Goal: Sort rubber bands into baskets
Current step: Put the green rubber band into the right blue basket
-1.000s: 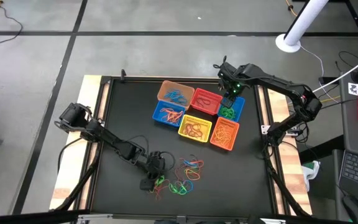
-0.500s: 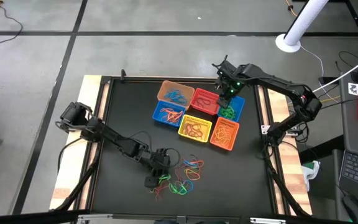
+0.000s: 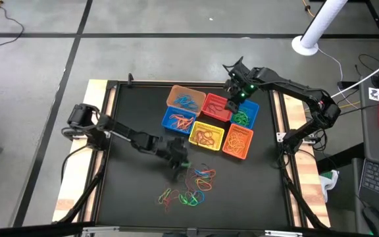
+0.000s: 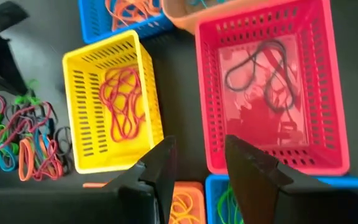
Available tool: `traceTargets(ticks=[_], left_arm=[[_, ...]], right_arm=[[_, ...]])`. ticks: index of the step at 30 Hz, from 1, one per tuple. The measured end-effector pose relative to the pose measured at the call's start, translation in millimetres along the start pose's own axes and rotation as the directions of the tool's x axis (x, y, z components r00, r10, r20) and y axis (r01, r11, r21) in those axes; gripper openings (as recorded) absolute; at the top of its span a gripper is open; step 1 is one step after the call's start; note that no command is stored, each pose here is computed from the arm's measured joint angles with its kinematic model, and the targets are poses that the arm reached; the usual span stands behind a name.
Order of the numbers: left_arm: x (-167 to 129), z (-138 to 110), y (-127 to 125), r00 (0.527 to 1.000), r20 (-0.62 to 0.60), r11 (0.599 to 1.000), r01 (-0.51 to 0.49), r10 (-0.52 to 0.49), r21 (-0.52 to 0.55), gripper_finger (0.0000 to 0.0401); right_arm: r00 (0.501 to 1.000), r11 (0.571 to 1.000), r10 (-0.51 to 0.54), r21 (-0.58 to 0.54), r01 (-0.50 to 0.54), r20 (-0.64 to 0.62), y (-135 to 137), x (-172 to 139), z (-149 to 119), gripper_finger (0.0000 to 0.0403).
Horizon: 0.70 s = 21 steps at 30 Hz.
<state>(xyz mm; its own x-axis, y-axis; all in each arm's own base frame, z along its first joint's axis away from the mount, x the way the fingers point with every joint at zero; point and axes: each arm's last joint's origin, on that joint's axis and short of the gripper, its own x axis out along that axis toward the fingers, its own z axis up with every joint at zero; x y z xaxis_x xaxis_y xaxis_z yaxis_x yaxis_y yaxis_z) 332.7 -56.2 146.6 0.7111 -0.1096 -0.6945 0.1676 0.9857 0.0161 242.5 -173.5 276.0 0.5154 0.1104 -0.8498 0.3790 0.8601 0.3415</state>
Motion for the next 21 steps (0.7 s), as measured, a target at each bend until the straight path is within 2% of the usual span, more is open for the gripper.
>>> traceTargets(ticks=[6, 12, 16, 21], left_arm=[[-4, 17, 48, 0.973, 0.196, 0.993, -0.117, 0.121, -0.028, 0.0005], [-17, 31, 93, 0.883, 0.386, 0.963, -0.239, 0.268, -0.122, 0.0004], [-24, 33, 115, 0.836, 0.437, 0.943, -0.285, 0.333, -0.174, 0.0004], [-31, 30, 135, 0.807, 0.446, 0.922, -0.323, 0.386, -0.213, 0.0005]], right_arm=[[0.999, 1.0, 0.007, -0.016, -0.007, 0.036, 0, 0, 4, 0.0138], [0.988, 0.991, 0.12, -0.063, -0.114, 0.099, 6, 1, 10, 0.0138], [0.978, 0.98, 0.163, -0.137, -0.145, 0.13, 21, 6, 16, 0.0138], [0.968, 0.956, 0.187, -0.258, -0.139, 0.169, 51, 18, 25, 0.0138]])
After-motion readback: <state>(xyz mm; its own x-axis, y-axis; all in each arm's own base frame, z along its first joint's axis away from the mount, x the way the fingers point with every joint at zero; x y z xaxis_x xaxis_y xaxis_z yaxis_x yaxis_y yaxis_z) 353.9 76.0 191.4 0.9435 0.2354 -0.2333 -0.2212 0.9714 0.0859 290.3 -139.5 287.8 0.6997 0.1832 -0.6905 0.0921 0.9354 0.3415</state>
